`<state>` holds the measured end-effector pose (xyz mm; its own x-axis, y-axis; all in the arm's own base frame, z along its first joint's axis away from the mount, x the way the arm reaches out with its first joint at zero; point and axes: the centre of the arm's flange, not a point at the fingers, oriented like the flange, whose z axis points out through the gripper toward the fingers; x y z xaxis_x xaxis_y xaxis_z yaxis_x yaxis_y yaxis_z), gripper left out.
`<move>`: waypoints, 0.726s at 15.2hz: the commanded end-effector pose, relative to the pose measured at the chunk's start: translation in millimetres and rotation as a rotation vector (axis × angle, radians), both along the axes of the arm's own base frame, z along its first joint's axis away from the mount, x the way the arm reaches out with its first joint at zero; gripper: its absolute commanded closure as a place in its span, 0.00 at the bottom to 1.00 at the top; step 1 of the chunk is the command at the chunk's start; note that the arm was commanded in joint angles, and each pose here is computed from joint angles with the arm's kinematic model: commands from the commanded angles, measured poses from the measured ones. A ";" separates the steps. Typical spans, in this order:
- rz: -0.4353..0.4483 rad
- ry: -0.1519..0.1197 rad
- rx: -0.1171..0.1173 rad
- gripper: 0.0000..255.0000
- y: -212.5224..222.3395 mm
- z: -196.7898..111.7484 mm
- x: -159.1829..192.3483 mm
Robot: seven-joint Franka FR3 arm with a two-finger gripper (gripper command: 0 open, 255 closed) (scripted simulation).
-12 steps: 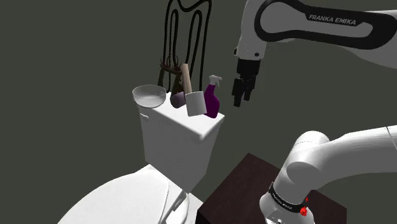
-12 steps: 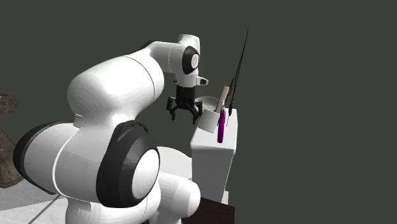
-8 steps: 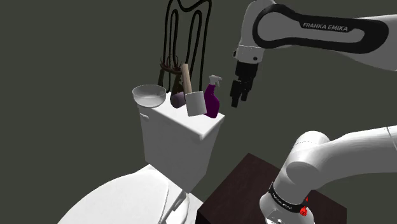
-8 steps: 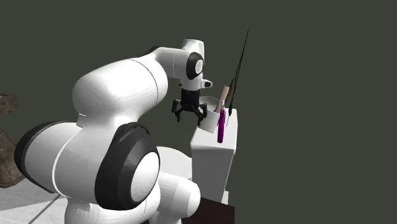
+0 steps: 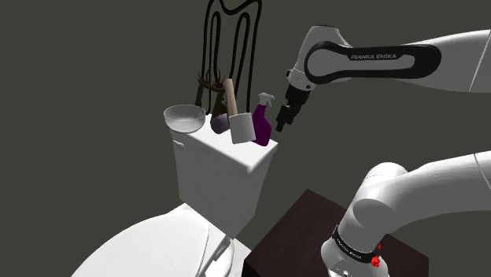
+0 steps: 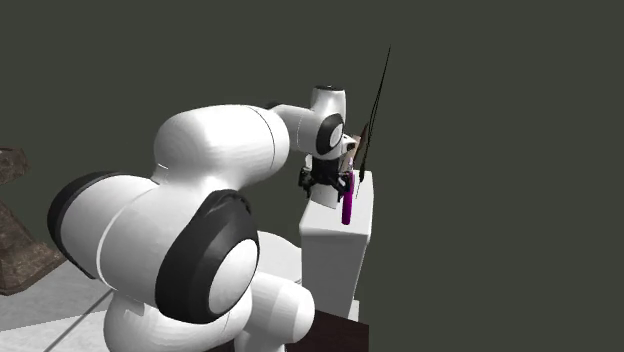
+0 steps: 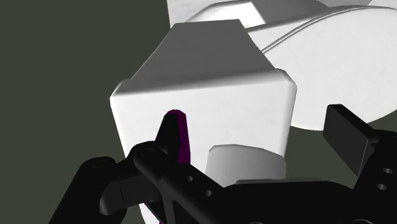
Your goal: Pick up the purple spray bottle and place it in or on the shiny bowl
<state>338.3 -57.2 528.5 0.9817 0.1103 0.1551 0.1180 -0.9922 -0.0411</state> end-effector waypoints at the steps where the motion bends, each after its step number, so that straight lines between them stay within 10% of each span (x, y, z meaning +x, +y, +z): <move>1: 0.008 -0.061 -0.003 0.00 -14.2 -7.4 9.8; 7: 0.030 -0.224 -0.006 0.00 -58.7 -33.9 48.8; 11: 0.030 -0.228 -0.006 0.00 -58.8 -49.1 55.6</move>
<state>392.0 -115.9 484.6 0.9188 0.1404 0.3688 0.1531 -0.9882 -0.0053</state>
